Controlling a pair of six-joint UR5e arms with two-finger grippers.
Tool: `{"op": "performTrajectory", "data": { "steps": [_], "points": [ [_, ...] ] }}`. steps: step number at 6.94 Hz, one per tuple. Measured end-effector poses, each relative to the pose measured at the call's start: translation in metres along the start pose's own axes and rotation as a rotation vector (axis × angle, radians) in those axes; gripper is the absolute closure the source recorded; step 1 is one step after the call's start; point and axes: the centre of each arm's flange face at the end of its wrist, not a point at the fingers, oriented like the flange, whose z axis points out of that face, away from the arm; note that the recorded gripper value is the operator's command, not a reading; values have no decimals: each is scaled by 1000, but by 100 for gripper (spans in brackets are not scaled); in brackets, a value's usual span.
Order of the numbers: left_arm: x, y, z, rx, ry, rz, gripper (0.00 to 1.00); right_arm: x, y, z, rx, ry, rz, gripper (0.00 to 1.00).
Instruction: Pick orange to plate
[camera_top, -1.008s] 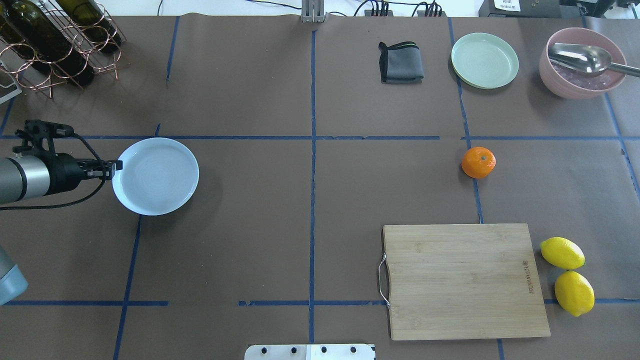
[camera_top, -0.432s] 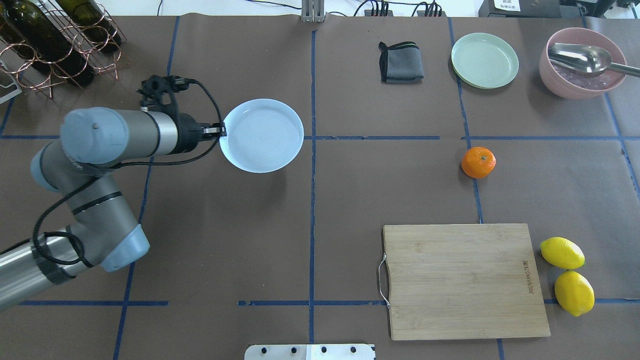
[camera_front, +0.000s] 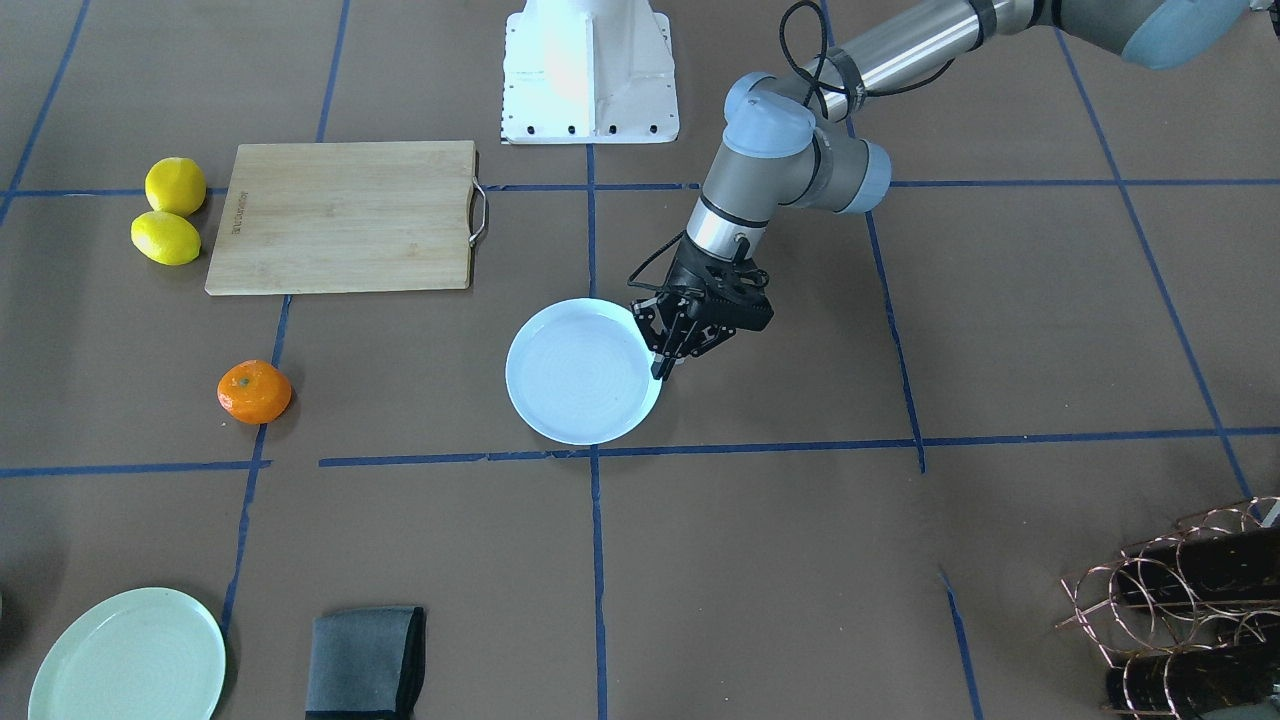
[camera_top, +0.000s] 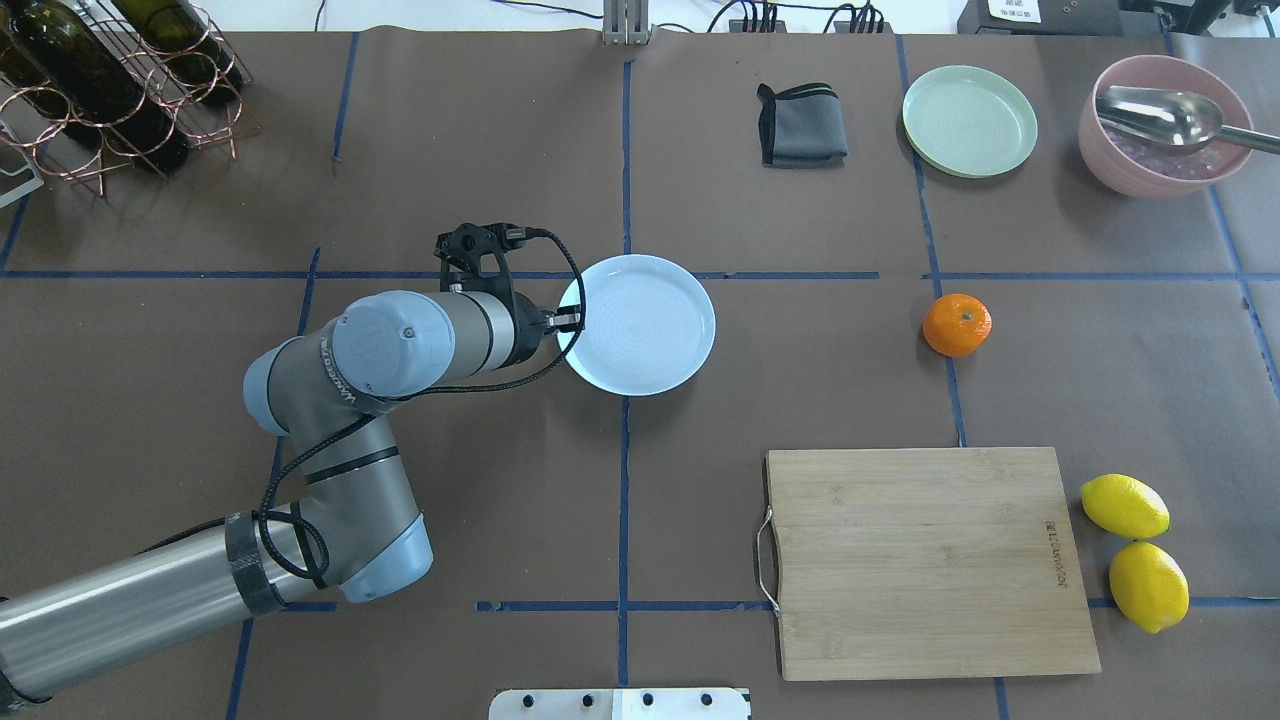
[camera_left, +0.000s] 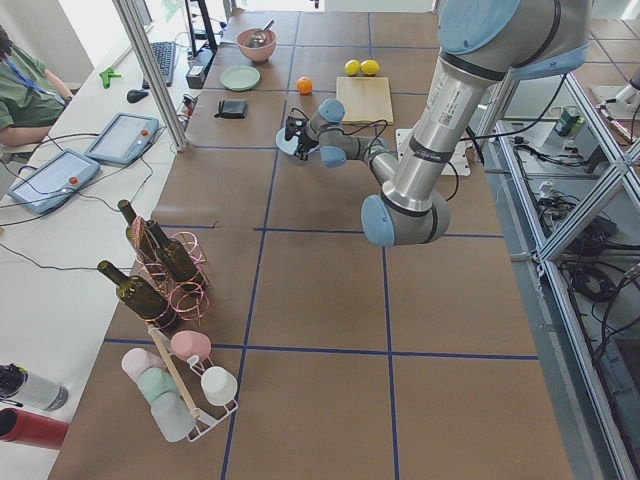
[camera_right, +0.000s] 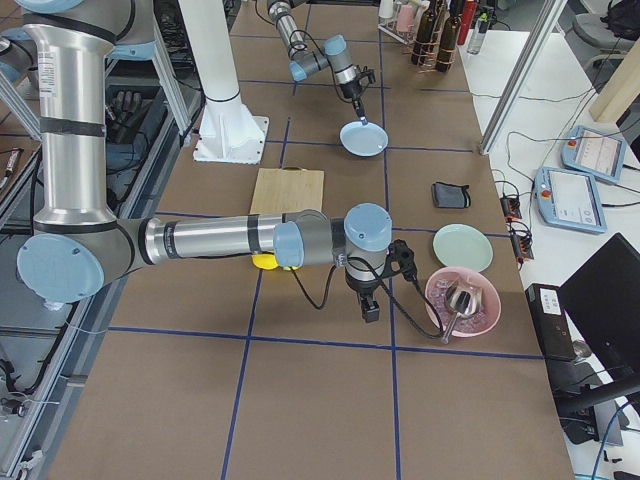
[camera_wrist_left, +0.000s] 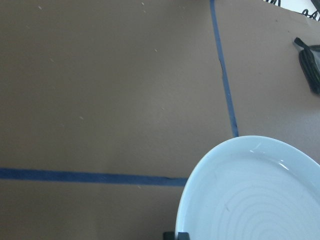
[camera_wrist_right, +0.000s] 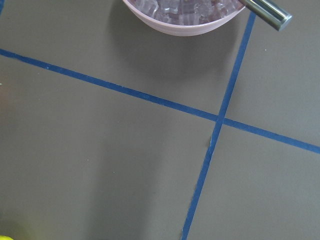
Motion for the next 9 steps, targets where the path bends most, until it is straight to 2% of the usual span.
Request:
{"op": "performTrajectory", "data": {
  "steps": [2,3,4,5,6,7,9],
  "points": [
    [-2,7,6,-6,-11,9,100,0,0,0,0,0,0,0],
    [-5,7,6,-7,-16,11,69,0,0,0,0,0,0,0],
    [-8,7,6,-7,-19,12,8,0,0,0,0,0,0,0],
    [-13,8,7,-8,-24,14,0,0,0,0,1,0,-1,0],
    [-19,6,5,-7,-31,40,0,-1,0,-1,1,0,-2,0],
    [-28,-3,-4,-8,-38,113,0,-1,0,-1,1,0,-2,0],
    [-63,-60,-58,-76,-93,314,0,-1,0,-1,1,0,-1,0]
  ]
}}
